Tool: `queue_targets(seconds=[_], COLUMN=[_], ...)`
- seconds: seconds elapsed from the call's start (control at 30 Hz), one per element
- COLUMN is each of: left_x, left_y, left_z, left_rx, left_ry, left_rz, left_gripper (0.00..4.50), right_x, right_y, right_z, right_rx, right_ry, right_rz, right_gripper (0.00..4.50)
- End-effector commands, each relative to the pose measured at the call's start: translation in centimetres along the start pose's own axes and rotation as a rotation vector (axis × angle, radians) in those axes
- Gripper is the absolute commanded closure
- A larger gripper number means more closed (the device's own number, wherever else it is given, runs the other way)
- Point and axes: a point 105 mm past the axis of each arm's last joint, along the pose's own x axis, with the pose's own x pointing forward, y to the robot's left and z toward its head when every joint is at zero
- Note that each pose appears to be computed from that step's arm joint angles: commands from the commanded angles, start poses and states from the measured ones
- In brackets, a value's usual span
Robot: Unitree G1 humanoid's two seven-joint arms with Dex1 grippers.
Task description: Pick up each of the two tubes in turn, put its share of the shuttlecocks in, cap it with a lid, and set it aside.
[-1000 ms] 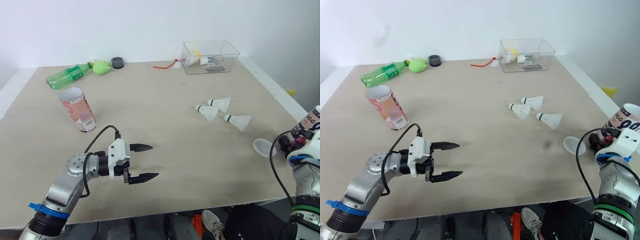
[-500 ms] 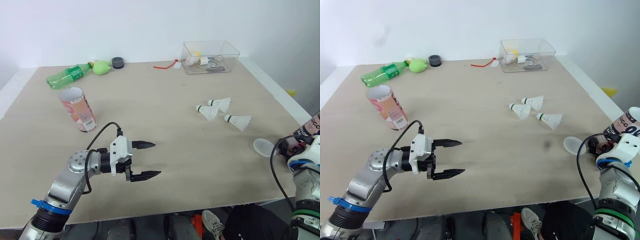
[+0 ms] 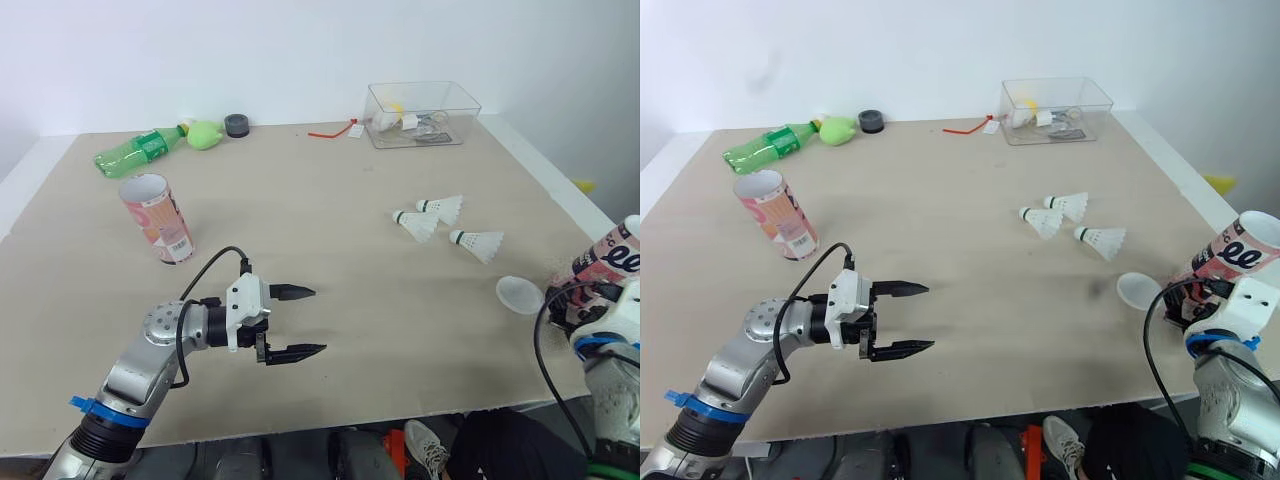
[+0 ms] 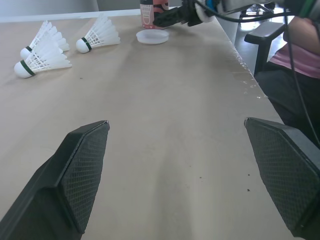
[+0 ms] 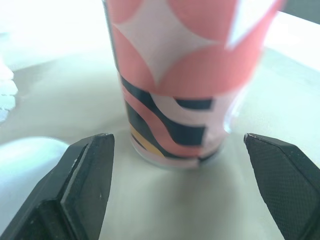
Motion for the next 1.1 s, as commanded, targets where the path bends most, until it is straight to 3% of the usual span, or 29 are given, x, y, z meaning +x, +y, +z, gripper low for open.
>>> queue_targets(seconds=[0.03, 0.23, 0.33, 0.5, 0.63, 0.77, 0.9, 1.1], left_x=[0.1, 0.3, 0.4, 0.2, -0.2, -1.3, -3.0, -6.4], left_y=[0.1, 0.5, 0.6, 1.0, 1.9, 3.8, 5.6, 6.8], left_z=[0.7, 0.5, 0.5, 0.4, 0.5, 0.3, -0.5, -1.8], left_rx=[0.035, 0.040, 0.039, 0.039, 0.021, -0.002, -0.004, -0.092], left_ry=[-0.019, -0.016, -0.018, -0.016, -0.024, -0.032, -0.008, 0.028], left_rz=[-0.022, -0.042, -0.052, -0.035, 0.022, 0.184, 0.416, 0.783], left_gripper=[0.00, 0.00, 0.00, 0.00, 0.00, 0.00, 0.00, 0.00], right_x=[-1.7, -4.0, -5.3, -9.0, -11.3, -12.5, -12.6, -10.7], right_y=[-0.1, 2.9, 6.2, 13.3, 18.0, 22.2, 24.5, 28.8], right_z=[1.7, 2.8, 2.9, 1.3, 0.8, 2.7, 2.7, 2.6], right_rx=[-0.010, -0.046, -0.061, -0.136, -0.243, -0.353, -0.449, -0.472], right_ry=[-0.056, -0.089, -0.074, 0.006, -0.018, -0.214, -0.282, -0.278], right_rz=[-0.010, 0.101, 0.239, 0.605, 0.919, 1.349, 1.668, 1.860], right_gripper=[0.05, 0.05, 0.05, 0.05, 0.05, 0.05, 0.05, 0.05])
